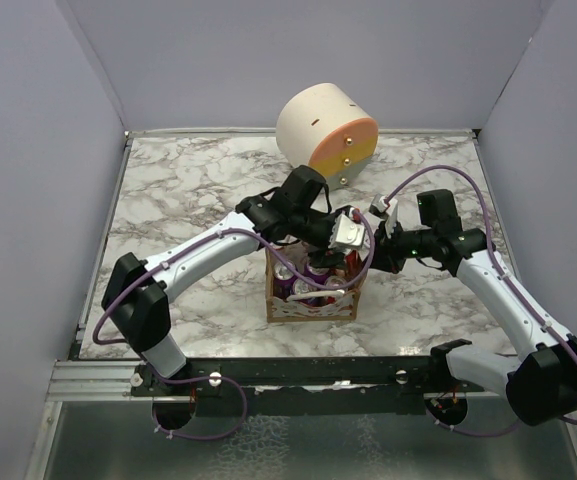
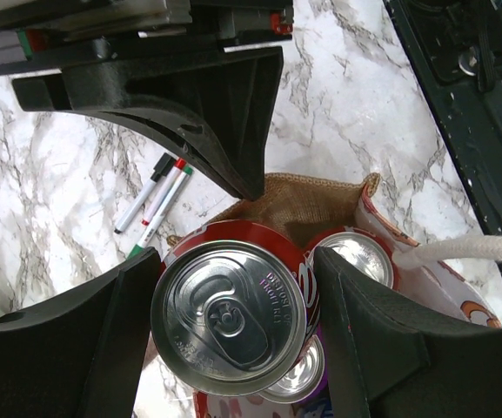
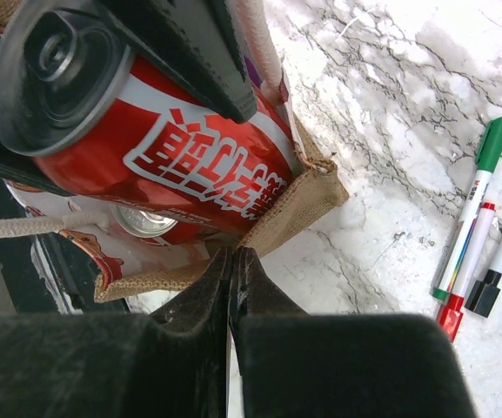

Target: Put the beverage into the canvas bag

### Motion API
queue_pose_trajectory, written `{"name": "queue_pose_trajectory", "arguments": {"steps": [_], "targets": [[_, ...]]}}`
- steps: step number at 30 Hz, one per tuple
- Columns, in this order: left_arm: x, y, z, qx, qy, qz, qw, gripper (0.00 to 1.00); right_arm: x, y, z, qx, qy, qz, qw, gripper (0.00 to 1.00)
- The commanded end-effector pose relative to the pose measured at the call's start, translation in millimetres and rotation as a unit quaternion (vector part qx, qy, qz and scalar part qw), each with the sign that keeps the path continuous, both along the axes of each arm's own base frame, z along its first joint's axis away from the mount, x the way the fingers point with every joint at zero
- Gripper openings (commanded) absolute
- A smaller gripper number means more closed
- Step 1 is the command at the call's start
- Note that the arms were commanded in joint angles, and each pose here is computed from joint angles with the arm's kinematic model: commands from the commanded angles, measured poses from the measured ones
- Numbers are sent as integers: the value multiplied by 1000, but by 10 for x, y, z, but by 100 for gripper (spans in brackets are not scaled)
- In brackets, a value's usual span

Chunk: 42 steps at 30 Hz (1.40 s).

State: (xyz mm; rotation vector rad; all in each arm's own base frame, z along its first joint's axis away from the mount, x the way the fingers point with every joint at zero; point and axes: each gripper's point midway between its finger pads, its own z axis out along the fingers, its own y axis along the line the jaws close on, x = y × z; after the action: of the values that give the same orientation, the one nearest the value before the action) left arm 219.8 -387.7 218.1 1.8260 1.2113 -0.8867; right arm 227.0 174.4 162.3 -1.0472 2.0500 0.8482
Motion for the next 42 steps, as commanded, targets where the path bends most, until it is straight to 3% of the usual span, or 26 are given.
{"name": "queue_pose_trajectory", "arguments": {"steps": [1, 15, 31, 42], "targets": [[53, -89, 53, -8, -39, -27, 999, 0, 72, -34, 73, 1, -31, -5, 999, 1], [76, -57, -9, 14, -30, -16, 999, 0, 66, -30, 75, 2, -33, -2, 999, 1], [101, -135, -364, 30, 7, 1, 1000, 0, 42, -29, 95, 4, -37, 3, 999, 1], [91, -82, -565, 41, -17, -14, 999, 16, 41, -38, 98, 3, -41, 2, 999, 1]]}}
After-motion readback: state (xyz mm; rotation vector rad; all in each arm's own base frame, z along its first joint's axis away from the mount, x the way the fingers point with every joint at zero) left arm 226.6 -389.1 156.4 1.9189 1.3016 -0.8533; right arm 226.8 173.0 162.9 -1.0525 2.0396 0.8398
